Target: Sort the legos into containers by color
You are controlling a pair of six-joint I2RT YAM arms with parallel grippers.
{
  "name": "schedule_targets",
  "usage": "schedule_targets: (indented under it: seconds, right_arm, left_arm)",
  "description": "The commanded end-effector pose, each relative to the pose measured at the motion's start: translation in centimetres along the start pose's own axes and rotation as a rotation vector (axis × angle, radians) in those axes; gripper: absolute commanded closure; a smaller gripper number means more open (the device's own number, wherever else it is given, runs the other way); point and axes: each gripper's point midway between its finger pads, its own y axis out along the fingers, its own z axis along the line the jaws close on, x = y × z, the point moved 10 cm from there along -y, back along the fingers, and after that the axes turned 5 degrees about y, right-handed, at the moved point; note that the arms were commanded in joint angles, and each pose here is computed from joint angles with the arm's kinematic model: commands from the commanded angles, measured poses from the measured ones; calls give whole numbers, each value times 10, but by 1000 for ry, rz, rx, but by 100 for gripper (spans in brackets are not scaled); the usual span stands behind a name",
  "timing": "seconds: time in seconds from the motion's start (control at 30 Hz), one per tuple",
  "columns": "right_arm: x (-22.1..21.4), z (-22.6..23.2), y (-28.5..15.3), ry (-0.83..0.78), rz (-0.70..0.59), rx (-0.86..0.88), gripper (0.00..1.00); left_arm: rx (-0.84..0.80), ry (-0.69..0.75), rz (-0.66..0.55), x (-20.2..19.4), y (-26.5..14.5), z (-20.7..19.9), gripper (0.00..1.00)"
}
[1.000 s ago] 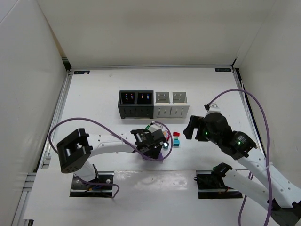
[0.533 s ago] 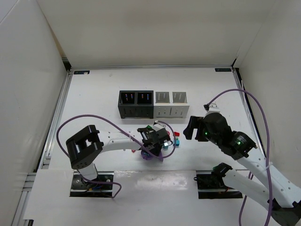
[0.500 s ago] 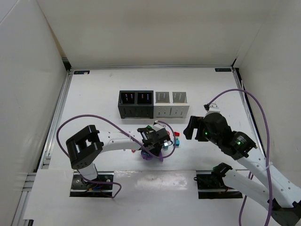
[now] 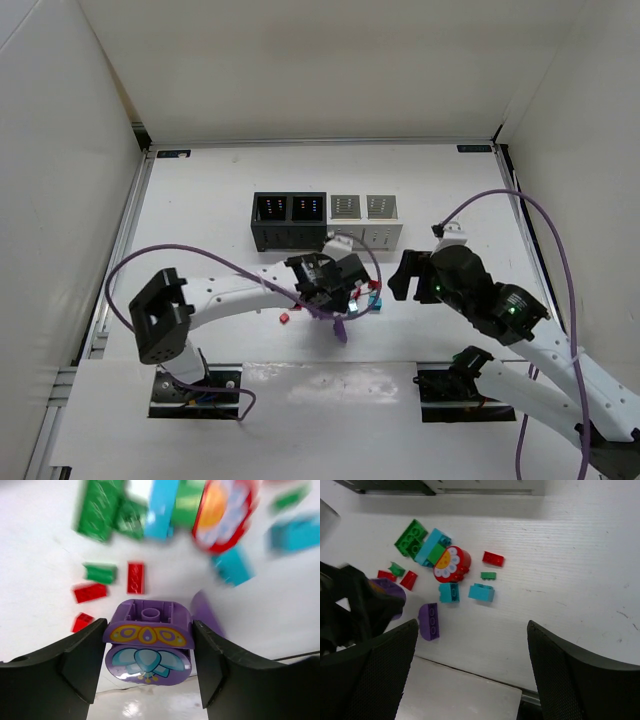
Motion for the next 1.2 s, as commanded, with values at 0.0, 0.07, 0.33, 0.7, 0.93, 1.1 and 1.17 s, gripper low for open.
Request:
schedule_targets:
  seconds: [0.0, 0.07, 0.33, 0.7, 0.93, 1.1, 1.17]
  right_arm:
    - [5, 12, -9, -41, -87, 131, 10]
    - [-1, 19, -8, -78, -112, 232, 10]
    - [-2, 61, -17, -235, -372, 649, 10]
    - [28, 111, 0, -466, -631, 809, 10]
    - [45, 118, -1, -414, -682, 897, 10]
    - [49, 120, 0, -435, -631, 990, 10]
    - [53, 120, -1, -443, -621, 998, 13]
  left_arm:
    - [96, -245, -232, 49, -73, 27, 42]
    - [113, -432, -313, 65, -101, 36, 42]
    - [-64, -915, -536, 81, -156, 49, 42]
    - [-178, -1103, -693, 74, -185, 32, 42]
    - [-233, -1136, -769, 76, -189, 21, 41]
    - [-254, -1147, -781, 74, -185, 19, 41]
    - [-274, -1157, -788, 75, -188, 19, 41]
